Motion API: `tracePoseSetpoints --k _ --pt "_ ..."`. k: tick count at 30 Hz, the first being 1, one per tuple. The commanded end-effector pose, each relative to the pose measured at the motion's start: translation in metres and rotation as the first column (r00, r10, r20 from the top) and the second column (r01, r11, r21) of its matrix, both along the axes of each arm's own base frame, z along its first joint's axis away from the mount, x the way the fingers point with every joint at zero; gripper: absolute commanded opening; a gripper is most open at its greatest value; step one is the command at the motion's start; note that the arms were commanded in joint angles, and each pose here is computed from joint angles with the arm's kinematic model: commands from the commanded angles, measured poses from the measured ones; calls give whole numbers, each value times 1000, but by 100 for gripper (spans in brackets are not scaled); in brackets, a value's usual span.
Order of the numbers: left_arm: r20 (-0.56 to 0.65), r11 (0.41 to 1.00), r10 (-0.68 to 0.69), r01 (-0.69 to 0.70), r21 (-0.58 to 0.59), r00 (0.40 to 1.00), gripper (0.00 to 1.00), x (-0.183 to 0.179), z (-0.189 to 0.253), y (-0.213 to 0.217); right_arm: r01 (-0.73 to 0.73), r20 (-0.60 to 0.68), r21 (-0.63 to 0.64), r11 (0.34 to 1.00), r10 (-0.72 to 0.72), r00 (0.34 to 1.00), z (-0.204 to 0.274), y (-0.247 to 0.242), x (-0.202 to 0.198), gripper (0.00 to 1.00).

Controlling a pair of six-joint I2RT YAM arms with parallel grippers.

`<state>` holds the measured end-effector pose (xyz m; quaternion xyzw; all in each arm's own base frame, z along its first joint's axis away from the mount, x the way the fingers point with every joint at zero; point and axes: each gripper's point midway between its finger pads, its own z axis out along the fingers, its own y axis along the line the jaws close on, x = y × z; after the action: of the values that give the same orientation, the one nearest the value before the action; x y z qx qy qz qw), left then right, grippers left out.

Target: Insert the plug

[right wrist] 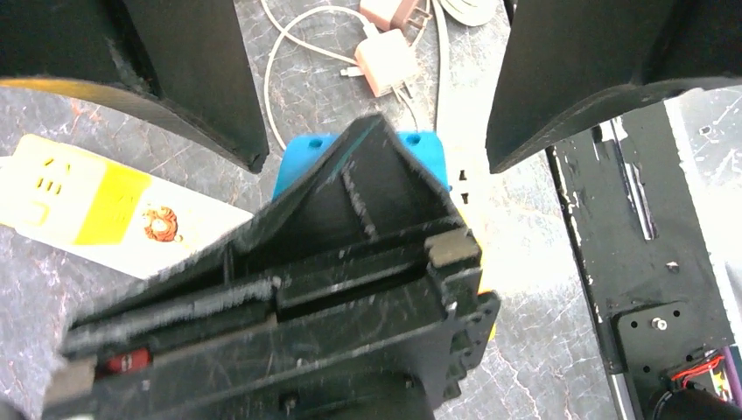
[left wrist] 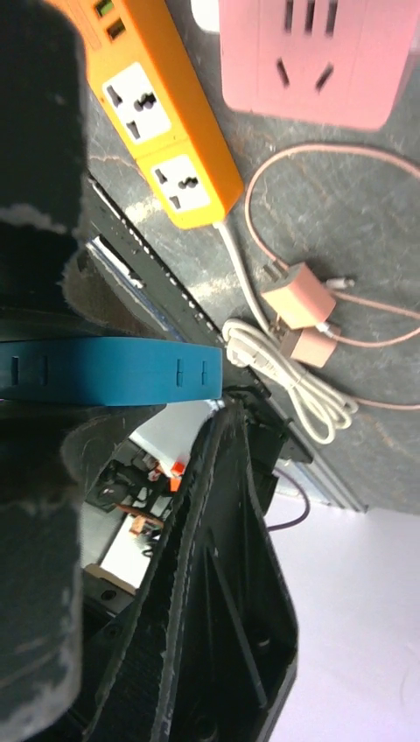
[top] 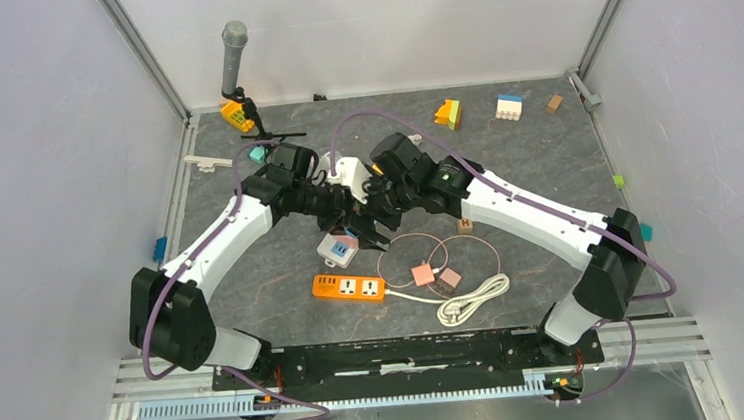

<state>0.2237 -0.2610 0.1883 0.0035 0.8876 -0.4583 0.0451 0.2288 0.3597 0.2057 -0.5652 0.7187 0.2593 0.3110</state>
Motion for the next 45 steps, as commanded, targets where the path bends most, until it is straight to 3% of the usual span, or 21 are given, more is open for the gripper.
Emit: tracePoseSetpoints --k 1,10,16,23,30,45 --pt "144 994 65 -76 74 987 2 20 14 11 73 74 95 993 -80 994 28 -4 7 98" --pt "304 918 59 -172 359 951 2 41 2 59 167 -37 161 973 -163 986 15 -25 13 98" --pt "393 895 -97 -93 437 914 2 46 1 71 241 -132 217 946 -216 967 4 -48 25 98" --pt "386 845 -232 -12 535 893 2 53 -7 80 302 -175 203 931 -269 947 -15 -69 34 98" --pt "337 826 -289 55 561 896 2 55 -23 76 356 -220 181 917 -315 923 -30 -77 34 98" --pt "402 816 -346 61 575 848 2 64 -21 55 386 -243 137 912 -347 906 -48 -88 28 98"
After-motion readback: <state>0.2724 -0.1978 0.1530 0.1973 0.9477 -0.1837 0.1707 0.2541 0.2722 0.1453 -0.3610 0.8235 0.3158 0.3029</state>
